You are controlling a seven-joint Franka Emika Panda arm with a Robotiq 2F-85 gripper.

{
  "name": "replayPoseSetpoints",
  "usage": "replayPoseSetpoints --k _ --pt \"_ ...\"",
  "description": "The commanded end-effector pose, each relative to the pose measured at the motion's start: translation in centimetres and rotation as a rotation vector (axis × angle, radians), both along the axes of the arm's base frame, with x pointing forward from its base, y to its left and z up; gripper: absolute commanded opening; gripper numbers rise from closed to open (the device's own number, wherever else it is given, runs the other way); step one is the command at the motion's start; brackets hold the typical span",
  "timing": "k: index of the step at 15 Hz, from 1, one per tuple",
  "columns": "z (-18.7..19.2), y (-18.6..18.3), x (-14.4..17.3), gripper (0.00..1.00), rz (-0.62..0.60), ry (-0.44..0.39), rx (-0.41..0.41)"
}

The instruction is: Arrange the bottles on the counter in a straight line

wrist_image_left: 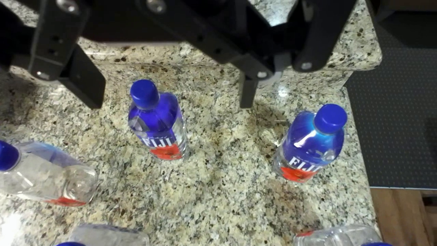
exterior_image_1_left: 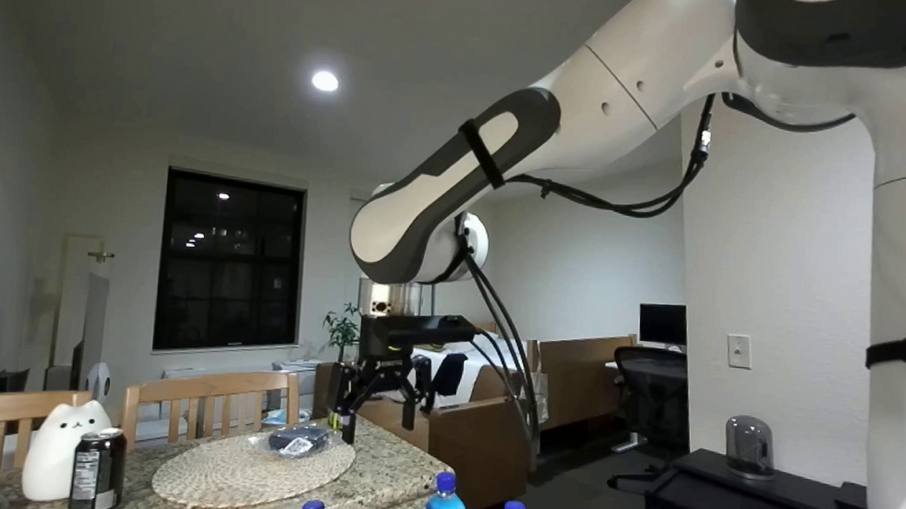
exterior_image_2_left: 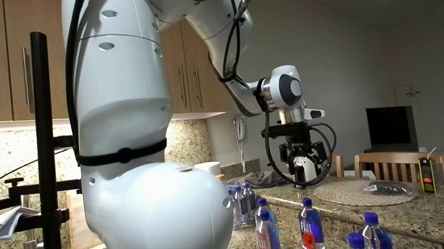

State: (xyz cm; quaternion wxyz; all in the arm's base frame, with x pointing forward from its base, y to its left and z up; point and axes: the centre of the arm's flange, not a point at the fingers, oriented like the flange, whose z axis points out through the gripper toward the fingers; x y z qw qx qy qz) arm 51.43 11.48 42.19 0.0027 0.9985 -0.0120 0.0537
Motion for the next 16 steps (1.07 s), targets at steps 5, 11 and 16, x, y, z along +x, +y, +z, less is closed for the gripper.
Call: replayPoseSetpoints --k 5,11,16 --pt "2.0 -4.6 1.8 1.00 0.016 -0.053 -0.069" --pt "-0.5 -9.2 2.3 1.00 -0.036 -0.028 -0.050" --pt "-3.5 -13.1 3.9 1.00 -0.078 -0.029 0.044"
